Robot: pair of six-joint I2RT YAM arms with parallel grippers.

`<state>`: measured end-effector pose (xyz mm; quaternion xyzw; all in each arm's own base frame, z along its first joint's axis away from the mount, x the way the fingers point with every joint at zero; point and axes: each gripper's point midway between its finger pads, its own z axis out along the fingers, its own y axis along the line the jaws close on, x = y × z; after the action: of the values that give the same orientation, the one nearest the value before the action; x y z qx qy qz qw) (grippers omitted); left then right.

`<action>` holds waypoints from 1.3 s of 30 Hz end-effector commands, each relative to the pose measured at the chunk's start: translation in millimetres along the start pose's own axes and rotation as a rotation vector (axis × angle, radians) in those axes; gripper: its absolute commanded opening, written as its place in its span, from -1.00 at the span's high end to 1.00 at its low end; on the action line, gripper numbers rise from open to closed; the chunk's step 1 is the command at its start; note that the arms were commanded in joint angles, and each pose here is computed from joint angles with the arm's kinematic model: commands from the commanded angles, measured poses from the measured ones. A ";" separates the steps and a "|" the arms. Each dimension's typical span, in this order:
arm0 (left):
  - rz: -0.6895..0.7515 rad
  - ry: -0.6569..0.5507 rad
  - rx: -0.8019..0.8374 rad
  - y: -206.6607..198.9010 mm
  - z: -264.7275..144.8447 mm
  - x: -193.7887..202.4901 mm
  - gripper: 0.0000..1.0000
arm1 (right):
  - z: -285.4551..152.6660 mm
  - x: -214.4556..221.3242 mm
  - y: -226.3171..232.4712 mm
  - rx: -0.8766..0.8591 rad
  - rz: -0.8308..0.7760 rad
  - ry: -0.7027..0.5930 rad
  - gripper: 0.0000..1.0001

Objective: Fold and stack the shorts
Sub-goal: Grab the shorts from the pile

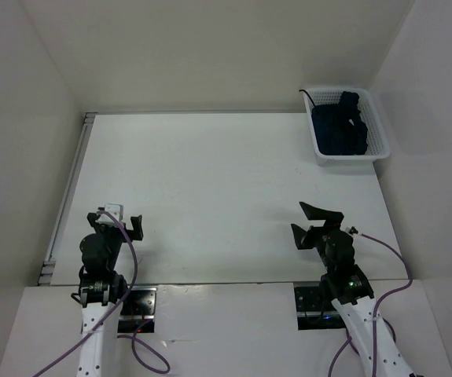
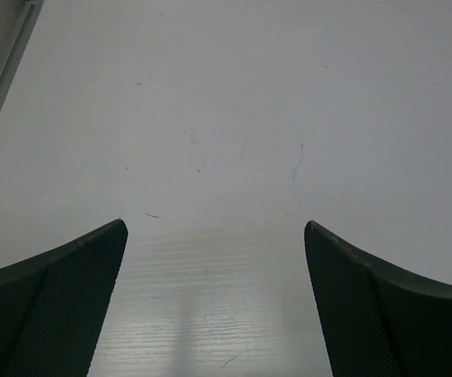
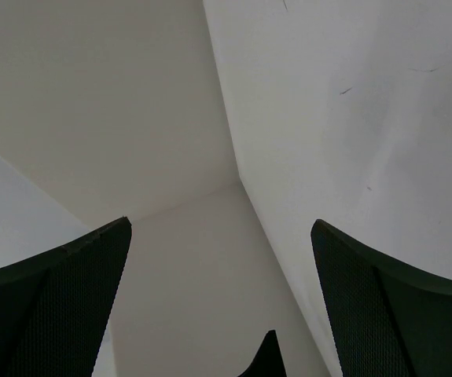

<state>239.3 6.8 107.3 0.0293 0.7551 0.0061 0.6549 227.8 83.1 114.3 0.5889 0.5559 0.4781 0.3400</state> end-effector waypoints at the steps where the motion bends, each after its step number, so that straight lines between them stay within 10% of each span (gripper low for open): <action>1: 0.023 -0.112 0.031 -5.2 -0.5 -15.8 -1.00 | 2.6 -7.6 -20.6 0.066 0.014 -0.035 -1.00; 8: 0.039 -0.130 0.318 -55.1 -14.5 -27.6 -1.00 | -31.7 31.5 97.2 -0.486 -0.519 0.043 -1.00; 12: 0.089 -0.301 0.230 -39.8 -13.5 -73.1 -1.00 | -34.8 35.2 110.7 -0.419 -0.664 0.037 -1.00; 14: 0.107 -0.270 0.484 -82.0 -30.9 -66.0 -1.00 | -34.5 50.3 131.7 -0.409 -0.757 0.087 -1.00; 18: 0.157 -0.397 0.427 -73.1 -27.5 -93.3 -1.00 | 39.0 82.3 175.4 -0.101 -1.132 0.124 -1.00; 22: 0.166 -0.481 0.320 -55.6 -26.0 -131.0 -1.00 | 79.4 80.1 223.9 0.048 -1.504 -0.158 -1.00; 28: 0.045 -0.164 0.219 -26.9 16.8 -154.8 -1.00 | 130.4 40.2 301.6 -0.044 -1.702 -0.383 -1.00; 35: -0.259 0.642 0.469 -56.3 77.4 -77.6 -1.00 | 217.5 -19.1 331.9 0.158 -1.862 -0.569 -1.00; 39: -0.283 0.670 0.499 -57.8 97.6 -76.5 -1.00 | 259.3 -92.7 314.0 0.228 -1.633 -0.469 -0.95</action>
<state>374.4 -42.1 174.6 0.0845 0.8838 -0.2076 0.4106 568.0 35.9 309.1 0.0527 0.7654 -0.1219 0.6296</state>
